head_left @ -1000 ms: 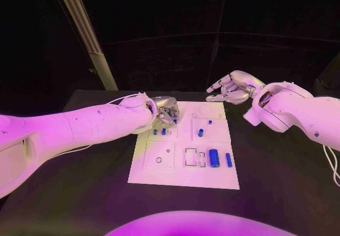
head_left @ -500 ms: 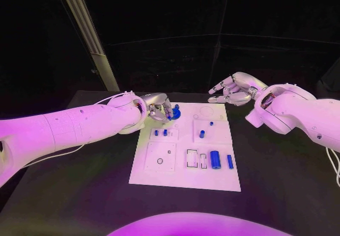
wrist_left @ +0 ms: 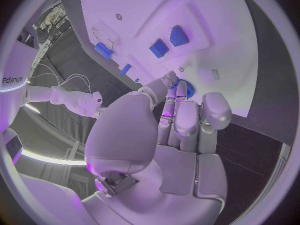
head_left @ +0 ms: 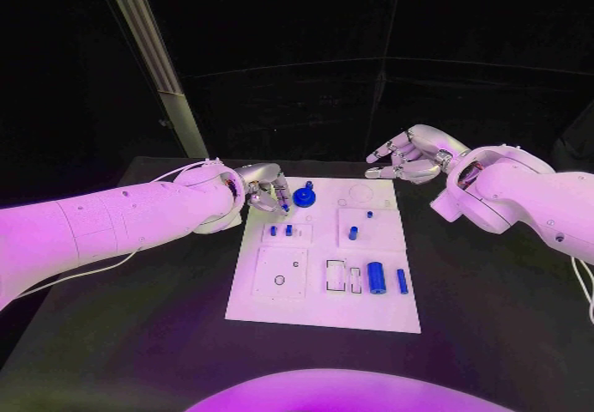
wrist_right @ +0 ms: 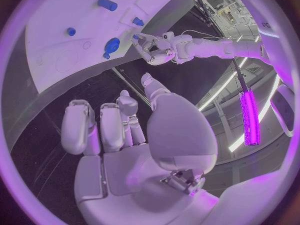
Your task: Assemble the parts on the task board
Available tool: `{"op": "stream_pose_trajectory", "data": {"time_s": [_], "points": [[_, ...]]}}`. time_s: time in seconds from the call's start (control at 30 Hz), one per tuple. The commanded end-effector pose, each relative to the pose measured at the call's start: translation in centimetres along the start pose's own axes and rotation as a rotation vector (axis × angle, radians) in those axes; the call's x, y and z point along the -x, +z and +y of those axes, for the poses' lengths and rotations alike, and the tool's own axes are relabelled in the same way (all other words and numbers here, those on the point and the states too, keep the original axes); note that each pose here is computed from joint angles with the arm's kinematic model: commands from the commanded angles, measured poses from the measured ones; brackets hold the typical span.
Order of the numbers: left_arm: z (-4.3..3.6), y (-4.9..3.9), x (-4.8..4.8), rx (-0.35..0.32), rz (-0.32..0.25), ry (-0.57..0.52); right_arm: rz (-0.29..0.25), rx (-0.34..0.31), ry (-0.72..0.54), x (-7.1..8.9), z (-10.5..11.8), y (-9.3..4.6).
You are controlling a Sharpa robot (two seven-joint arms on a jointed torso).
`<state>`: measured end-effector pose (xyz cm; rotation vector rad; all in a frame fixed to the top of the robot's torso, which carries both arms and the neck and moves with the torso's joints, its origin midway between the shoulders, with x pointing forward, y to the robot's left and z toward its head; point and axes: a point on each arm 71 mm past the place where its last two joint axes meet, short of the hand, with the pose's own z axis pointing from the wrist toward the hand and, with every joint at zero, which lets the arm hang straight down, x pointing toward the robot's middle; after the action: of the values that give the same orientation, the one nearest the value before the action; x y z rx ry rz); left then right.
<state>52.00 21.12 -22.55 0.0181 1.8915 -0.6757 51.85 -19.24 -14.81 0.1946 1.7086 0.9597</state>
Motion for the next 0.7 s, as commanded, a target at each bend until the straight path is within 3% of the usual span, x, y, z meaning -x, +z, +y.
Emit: {"op": "stream_pose_trajectory", "data": {"time_s": [0.03, 0.27, 0.7], "points": [[0.19, 0.03, -0.13, 0.023, 0.04, -0.007, 0.004, 0.003, 0.002, 0.04, 0.1, 0.01], [0.35, 0.36, -0.51, 0.061, 0.087, -0.002, 0.005, 0.004, 0.003, 0.0, 0.14, 0.01], [0.28, 0.83, -0.55, 0.08, 0.082, 0.007, 0.005, 0.01, 0.003, -0.05, 0.24, 0.02]]}}
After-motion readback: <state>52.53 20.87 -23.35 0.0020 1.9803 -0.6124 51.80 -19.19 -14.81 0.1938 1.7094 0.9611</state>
